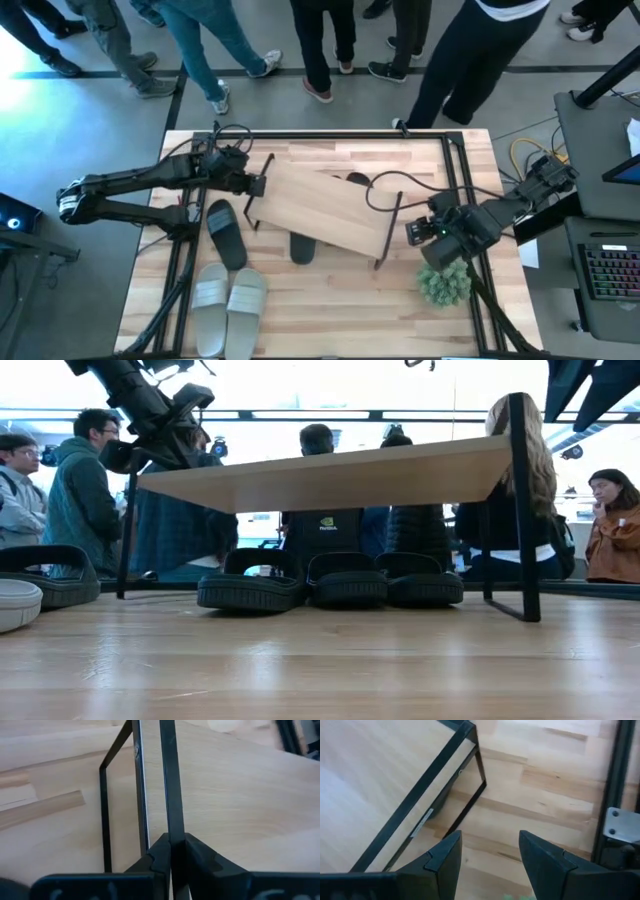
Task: Pick and place slides into the shelf
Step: Adjust the shelf
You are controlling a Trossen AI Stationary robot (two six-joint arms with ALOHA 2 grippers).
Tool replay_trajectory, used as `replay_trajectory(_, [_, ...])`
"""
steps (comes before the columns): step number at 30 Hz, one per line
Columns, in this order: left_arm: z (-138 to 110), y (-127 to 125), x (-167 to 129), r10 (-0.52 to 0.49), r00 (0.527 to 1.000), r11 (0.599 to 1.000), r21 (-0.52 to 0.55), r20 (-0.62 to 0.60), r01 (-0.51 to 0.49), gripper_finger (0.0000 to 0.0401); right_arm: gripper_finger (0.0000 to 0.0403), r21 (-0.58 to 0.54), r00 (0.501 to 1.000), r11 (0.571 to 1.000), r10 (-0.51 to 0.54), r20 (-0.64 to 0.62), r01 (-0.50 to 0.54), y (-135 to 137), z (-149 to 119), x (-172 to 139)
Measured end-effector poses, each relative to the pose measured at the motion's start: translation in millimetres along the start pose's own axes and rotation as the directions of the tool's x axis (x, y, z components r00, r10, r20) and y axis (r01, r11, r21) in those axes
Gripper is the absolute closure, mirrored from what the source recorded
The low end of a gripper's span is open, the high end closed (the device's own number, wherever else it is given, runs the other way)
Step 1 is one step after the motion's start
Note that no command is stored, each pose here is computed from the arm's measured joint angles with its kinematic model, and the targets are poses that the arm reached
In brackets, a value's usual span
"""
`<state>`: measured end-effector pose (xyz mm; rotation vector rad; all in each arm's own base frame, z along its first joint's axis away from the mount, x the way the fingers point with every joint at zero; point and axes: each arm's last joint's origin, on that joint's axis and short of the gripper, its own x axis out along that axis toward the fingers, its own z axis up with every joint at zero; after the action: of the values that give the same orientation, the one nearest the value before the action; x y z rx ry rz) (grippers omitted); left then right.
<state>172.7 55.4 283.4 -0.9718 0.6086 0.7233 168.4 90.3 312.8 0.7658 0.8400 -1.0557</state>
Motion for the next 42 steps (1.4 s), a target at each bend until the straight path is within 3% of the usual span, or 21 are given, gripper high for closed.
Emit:
replay_trajectory(7, [-2,-1,5,0.023,1.0,1.0,0.007,-0.009,-0.023,0.0381,0.0214,0.01,0.997,0.998,0.058,-0.052,-0.058,13,10,7])
replay_trajectory(21, [-7,-5,5,0.02,1.0,0.999,0.029,-0.015,-0.019,0.0381,0.0216,-0.012,0.998,1.0,0.016,-0.063,-0.017,16,31,22])
replay_trajectory(35, [-9,-6,6,0.021,1.0,0.999,0.033,-0.016,-0.021,0.038,0.028,-0.027,0.997,0.999,0.029,-0.069,-0.031,20,45,39])
replay_trajectory(42, [-13,-8,6,0.023,0.999,0.999,0.045,-0.024,-0.022,0.038,0.0283,-0.04,0.997,0.999,0.029,-0.065,-0.031,21,56,46])
